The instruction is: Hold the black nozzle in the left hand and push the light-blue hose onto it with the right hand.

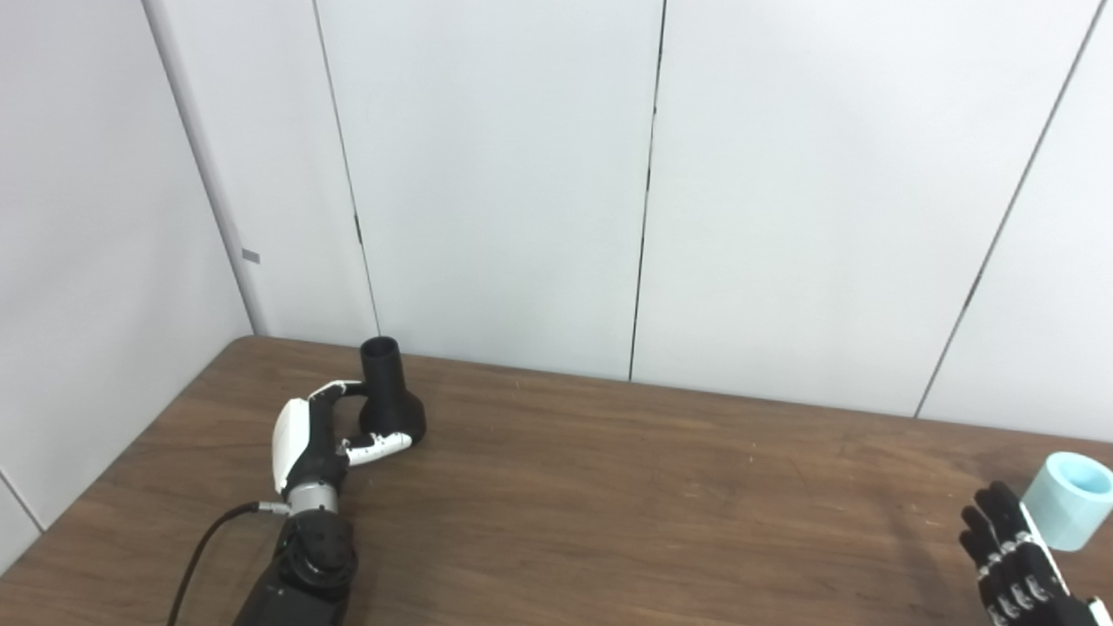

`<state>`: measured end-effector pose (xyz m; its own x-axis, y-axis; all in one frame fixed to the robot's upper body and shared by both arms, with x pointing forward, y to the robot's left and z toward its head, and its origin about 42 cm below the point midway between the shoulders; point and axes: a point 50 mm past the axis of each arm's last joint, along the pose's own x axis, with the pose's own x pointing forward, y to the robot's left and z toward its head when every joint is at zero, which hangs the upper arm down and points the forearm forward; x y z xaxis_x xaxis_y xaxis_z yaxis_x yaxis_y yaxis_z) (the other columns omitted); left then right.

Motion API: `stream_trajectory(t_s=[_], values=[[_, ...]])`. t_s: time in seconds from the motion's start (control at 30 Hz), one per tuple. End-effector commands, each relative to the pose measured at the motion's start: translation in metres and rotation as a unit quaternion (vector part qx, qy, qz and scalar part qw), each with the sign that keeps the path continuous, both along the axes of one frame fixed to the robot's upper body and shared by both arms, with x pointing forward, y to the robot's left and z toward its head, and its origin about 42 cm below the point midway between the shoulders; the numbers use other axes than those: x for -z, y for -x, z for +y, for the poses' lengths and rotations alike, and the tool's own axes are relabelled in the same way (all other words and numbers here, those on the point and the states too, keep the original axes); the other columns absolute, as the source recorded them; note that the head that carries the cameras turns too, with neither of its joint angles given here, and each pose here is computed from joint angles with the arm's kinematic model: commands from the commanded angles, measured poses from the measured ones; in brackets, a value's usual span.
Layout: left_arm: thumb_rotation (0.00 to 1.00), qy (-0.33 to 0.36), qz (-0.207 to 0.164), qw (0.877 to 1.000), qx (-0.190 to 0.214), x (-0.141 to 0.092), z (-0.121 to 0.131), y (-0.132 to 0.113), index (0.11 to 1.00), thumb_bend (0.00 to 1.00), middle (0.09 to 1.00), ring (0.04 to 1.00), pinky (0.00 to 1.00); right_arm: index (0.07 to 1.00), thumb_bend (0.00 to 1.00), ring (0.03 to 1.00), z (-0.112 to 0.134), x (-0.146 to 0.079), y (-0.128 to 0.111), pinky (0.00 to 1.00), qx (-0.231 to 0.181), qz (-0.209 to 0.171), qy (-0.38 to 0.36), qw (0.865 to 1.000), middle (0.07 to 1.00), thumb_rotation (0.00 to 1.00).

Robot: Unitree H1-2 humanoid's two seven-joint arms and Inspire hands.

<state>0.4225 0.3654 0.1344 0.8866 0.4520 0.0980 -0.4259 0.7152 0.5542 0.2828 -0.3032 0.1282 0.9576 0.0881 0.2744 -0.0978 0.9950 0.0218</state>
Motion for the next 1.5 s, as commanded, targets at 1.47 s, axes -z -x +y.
stream_trajectory(t_s=[1.47], values=[[0.07, -0.068, 0.043, 0.974, 0.214, 0.029, -0.129, 0.016, 0.483, 0.52, 0.779, 0.926, 1.00, 1.000, 0.80, 1.000, 0.019, 0.009, 0.019, 1.00, 0.007, 0.036, -0.012, 0.999, 1.000, 0.99]])
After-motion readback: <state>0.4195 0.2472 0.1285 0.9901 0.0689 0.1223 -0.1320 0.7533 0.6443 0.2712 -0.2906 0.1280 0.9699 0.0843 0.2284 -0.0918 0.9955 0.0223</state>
